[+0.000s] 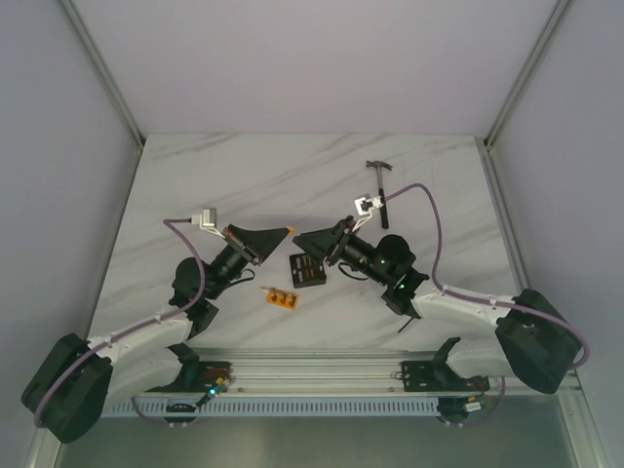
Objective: Snap on the fuse box
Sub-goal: Pick up the fuse from the center of the board.
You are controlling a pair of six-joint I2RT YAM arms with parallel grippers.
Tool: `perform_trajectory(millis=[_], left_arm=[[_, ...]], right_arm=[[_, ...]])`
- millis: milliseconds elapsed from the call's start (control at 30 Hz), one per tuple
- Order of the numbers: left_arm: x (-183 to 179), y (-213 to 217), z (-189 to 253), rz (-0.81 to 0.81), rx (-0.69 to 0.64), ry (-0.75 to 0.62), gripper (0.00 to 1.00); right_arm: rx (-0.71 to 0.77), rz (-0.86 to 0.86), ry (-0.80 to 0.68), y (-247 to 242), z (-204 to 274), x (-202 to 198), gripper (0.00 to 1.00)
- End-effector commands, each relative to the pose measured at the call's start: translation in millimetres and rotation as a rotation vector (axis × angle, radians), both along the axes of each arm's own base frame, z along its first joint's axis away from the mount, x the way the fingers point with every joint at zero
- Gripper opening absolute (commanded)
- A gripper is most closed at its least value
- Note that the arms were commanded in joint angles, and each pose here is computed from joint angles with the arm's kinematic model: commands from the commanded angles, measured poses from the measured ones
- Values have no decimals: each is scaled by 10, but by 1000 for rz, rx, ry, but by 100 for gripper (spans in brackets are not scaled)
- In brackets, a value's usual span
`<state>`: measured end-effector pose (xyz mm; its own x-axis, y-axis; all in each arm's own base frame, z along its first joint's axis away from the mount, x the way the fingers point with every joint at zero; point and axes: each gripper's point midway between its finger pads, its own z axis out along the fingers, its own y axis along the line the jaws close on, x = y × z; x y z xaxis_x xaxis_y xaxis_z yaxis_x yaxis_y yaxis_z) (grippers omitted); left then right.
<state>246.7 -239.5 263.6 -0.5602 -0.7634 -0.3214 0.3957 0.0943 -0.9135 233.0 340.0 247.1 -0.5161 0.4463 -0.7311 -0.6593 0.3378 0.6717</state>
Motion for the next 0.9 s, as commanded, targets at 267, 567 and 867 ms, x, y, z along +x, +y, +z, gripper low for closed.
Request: perform_trajectory(millis=[267, 567, 867], left_arm=[[-123, 33, 310, -8, -111, -74, 0], [-170, -14, 344, -31, -128, -85, 0], [-202, -70, 348, -50, -137, -88, 0]], right_arm=[[186, 48, -94, -28, 425, -128, 42], [221, 67, -106, 10, 511, -133, 38], [275, 86, -126, -17, 600, -188, 30]])
